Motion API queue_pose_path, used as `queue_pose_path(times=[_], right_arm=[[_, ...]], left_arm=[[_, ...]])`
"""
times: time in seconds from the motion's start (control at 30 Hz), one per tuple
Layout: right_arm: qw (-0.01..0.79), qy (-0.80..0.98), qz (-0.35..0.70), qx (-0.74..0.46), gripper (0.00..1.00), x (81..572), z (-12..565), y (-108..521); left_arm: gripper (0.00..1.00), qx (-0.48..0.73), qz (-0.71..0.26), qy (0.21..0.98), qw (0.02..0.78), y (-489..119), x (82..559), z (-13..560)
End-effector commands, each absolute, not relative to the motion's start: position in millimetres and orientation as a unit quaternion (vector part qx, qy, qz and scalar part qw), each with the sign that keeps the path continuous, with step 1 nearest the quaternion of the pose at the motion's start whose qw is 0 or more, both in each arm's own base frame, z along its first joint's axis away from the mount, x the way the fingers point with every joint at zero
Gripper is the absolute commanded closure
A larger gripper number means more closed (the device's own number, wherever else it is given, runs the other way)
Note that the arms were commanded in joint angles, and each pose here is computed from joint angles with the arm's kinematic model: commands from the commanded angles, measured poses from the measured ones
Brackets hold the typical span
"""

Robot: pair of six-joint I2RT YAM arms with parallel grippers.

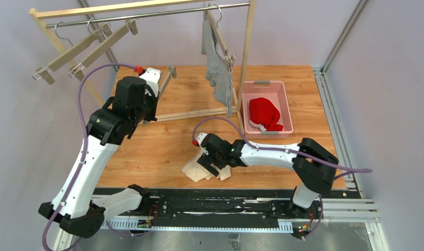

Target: Remove the underwear clipped to the hanger

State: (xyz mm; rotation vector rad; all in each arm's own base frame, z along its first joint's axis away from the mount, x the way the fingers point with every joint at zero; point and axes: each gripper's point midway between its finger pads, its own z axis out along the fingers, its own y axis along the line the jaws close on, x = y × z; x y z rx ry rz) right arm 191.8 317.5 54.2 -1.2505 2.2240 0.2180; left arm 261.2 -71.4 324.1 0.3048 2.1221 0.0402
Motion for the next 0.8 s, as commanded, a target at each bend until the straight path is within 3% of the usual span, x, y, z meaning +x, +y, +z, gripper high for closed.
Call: queue_pose_path(times=[0.0,0.07,0.17,0.3,0.43,0.63,0.77], right_arm=[[0.237,0.846,0.093,-0.468,0.17,169,22,321],[0.224,0.852,0.090,-0.464,0.37,166,13,319],[0.230,0.858,0.083,-0.451,0.96,168,16,316],[0.275,0.856,0.064,-0.433,0.99,180,50,306],[0.371,0.848,0.012,-0.378,1.00,206,113,274],[0.506,0.826,-0.021,-0.247,0.99,240,215,202],[0.556,0.820,-0.039,-0.133,0.99,264,261,134]], left_arm=[[1.00,0.109,-0.005,0.822,0.559,-81,284,382],[1.00,0.104,0.001,0.815,0.570,-80,290,393],[1.00,0.098,0.014,0.811,0.577,-78,301,407],[1.00,0.095,0.005,0.808,0.581,-79,317,420],[1.00,0.085,0.002,0.801,0.593,-74,327,436],[1.00,0.076,-0.016,0.783,0.617,-70,333,464],[1.00,0.071,-0.040,0.777,0.624,-71,343,474]])
